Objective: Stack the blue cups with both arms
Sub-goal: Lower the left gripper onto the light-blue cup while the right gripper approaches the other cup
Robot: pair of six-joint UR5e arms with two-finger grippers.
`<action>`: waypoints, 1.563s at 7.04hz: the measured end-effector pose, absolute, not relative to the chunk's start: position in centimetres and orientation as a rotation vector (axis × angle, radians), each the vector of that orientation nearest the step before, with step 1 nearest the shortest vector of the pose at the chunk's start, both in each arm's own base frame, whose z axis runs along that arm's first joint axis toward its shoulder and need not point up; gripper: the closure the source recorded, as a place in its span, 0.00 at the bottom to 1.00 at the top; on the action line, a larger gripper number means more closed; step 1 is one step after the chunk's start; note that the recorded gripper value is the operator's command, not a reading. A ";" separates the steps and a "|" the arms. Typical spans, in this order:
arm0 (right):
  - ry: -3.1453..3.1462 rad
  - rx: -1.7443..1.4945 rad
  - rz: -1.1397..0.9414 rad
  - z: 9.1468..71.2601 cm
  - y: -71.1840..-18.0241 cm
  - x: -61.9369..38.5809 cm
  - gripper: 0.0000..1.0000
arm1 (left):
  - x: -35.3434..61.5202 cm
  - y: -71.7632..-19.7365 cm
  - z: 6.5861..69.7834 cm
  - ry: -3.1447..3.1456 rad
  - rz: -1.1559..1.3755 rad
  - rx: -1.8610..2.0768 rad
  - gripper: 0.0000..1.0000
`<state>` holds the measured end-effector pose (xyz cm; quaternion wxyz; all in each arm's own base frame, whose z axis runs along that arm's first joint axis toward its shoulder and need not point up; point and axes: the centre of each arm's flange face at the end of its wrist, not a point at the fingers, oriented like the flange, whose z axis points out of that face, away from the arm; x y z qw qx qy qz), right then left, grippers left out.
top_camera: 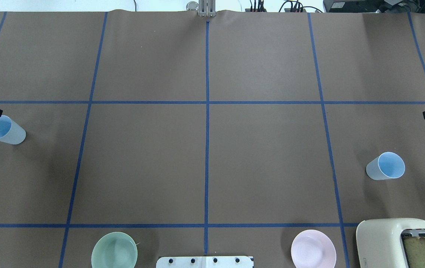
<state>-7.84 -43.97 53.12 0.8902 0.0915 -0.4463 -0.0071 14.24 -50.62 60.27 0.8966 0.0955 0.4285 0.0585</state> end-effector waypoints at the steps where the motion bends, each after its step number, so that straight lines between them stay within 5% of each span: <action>1: -0.927 0.190 -0.015 53.1 -44.0 -7.9 0.00 | 14.2 -49.7 61.0 0.892 0.129 0.202 0.02; 5: -0.927 0.192 -0.016 53.0 -44.0 -8.0 0.00 | 15.0 -47.7 62.5 0.898 0.149 0.189 0.03; 9: -0.927 0.193 -0.019 52.9 -44.0 -8.0 0.00 | 15.7 -47.4 62.4 0.903 0.158 0.190 0.37; 11: -0.930 0.190 -0.026 52.8 -43.8 -8.3 0.00 | 15.8 -47.5 62.4 0.904 0.156 0.190 0.42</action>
